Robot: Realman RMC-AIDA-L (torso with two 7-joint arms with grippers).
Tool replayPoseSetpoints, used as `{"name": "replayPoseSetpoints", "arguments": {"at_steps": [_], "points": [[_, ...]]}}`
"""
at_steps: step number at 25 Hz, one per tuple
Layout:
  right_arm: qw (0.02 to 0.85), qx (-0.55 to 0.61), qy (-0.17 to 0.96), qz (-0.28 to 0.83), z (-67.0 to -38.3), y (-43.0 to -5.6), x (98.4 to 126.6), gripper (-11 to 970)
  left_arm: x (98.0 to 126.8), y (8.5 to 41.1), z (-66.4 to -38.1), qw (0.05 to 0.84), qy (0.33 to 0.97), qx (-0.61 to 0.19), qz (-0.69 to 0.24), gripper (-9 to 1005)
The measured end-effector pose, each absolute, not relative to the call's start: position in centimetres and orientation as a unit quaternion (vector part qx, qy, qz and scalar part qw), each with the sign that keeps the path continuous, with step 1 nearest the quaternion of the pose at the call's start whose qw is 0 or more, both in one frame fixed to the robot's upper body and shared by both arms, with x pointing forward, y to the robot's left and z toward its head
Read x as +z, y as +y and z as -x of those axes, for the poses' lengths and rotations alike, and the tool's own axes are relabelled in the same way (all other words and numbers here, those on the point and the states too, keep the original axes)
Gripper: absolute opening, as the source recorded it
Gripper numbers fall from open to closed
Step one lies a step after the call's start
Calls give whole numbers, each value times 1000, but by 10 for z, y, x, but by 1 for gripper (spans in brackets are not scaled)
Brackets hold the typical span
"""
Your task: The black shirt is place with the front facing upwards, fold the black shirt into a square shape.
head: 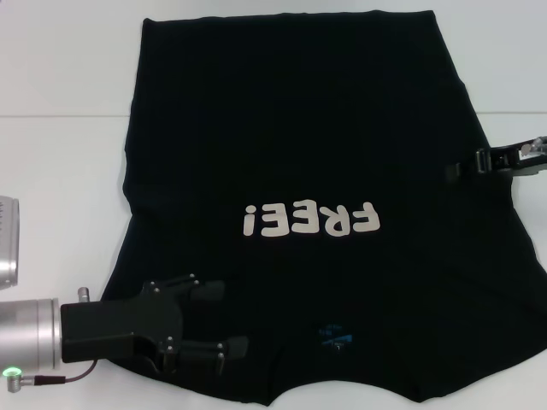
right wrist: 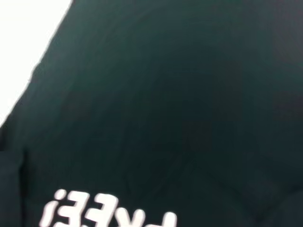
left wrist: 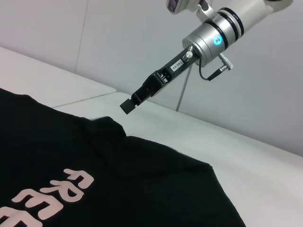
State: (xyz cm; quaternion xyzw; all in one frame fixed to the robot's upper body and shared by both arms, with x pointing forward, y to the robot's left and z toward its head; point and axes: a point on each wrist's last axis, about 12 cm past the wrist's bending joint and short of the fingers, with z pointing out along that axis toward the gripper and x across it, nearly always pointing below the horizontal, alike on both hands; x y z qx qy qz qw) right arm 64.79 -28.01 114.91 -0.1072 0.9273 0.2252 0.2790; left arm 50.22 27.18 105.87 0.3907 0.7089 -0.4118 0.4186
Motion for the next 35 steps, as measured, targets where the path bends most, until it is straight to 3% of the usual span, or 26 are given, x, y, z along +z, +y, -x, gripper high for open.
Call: {"name": "replayPoseSetpoints", "arguments": {"at_steps": [9, 13, 18, 28, 35], "points": [[322, 328, 882, 99, -624, -299, 1141, 384, 1062, 278, -504, 412, 728, -428, -341, 948], [392, 397, 810, 178, -584, -311, 1128, 570, 1067, 289, -508, 382, 758, -458, -264, 947], [446, 403, 758, 251, -539, -316, 1096, 777, 1077, 314, -511, 320, 796, -486, -166, 947], [496, 348, 715, 349, -505, -295, 1052, 934, 1091, 368, -509, 225, 855, -467, 23, 946], [493, 339, 718, 356, -504, -291, 1043, 931, 1084, 372, -512, 135, 901, -408, 65, 946]]}}
